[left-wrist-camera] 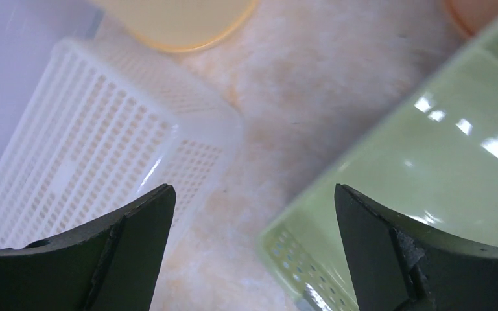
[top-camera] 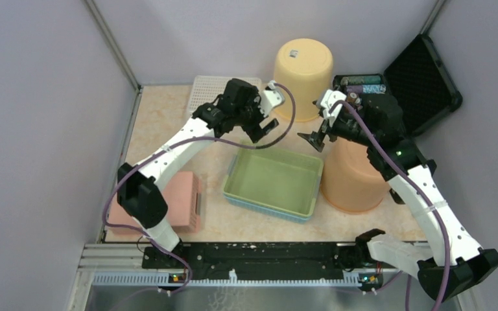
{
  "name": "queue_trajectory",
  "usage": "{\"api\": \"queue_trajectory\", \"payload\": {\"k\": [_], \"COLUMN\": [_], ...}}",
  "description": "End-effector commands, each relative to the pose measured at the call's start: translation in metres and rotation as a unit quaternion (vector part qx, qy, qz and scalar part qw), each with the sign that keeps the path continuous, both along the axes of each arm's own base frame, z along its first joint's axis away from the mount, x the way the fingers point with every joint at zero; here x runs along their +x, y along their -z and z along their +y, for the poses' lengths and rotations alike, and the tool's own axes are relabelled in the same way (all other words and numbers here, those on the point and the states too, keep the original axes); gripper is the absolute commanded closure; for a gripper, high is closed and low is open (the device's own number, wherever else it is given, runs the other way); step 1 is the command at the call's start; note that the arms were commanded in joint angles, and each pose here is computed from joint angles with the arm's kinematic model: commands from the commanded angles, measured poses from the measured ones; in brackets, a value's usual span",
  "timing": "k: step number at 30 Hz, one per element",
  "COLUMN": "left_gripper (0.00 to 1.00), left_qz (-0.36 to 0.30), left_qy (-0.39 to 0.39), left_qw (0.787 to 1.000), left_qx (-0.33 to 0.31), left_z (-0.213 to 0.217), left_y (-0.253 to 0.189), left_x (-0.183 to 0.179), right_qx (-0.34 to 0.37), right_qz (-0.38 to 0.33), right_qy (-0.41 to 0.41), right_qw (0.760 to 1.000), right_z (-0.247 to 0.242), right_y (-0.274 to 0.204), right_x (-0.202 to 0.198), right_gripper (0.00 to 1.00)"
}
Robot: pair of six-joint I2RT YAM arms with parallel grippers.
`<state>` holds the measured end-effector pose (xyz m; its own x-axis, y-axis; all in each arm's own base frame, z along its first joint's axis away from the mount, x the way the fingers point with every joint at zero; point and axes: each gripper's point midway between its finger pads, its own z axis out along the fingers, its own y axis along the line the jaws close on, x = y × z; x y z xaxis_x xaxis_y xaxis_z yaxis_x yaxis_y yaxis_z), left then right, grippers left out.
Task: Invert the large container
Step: Move the container to the corner of the board.
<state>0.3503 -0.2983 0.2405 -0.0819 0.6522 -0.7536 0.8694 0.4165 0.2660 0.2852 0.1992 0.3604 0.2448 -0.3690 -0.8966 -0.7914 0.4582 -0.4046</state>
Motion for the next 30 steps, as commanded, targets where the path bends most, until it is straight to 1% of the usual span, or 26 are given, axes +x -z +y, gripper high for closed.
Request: {"api": "queue_trajectory", "payload": {"k": [1,4,6,9,11,16,23,30], "left_gripper": [0.01,0.01,0.01,0.01,0.01,0.01,0.01,0.01], "left_qz": [-0.032,-0.042,-0.048,-0.065,-0.064,-0.055,-0.083,-0.042], "left_qy": [-0.144,-0.178,-0.187,-0.203,-0.212,-0.242,-0.293,-0.338], "left_qw": [0.987,0.981,0.979,0.976,0.974,0.967,0.952,0.939], "left_qx": [-0.065,-0.068,-0.061,-0.051,-0.051,-0.060,-0.043,-0.034], "left_z": [0.023,0.027,0.022,0.021,0.019,0.023,0.040,0.066], "left_y": [-0.028,-0.020,-0.009,0.003,0.011,0.027,0.053,0.090], "left_x": [0.076,0.110,0.128,0.152,0.165,0.190,0.220,0.234], "right_qx": [0.007,0.006,0.004,0.002,0.000,-0.004,-0.003,-0.004], "right_qz": [-0.047,-0.053,-0.054,-0.058,-0.062,-0.065,-0.056,-0.054], "right_qy": [0.012,0.017,0.020,0.021,0.022,0.022,0.009,0.005], "right_qw": [0.999,0.998,0.998,0.998,0.998,0.998,0.998,0.999], "right_z": [-0.009,-0.012,-0.014,-0.015,-0.017,-0.018,-0.014,-0.013], "right_y": [-0.014,-0.010,-0.005,0.001,0.004,0.012,0.021,0.023], "right_x": [-0.001,-0.001,-0.001,-0.002,-0.003,-0.004,-0.005,-0.006], "right_gripper": [0.01,0.01,0.01,0.01,0.01,0.01,0.01,0.01]}}
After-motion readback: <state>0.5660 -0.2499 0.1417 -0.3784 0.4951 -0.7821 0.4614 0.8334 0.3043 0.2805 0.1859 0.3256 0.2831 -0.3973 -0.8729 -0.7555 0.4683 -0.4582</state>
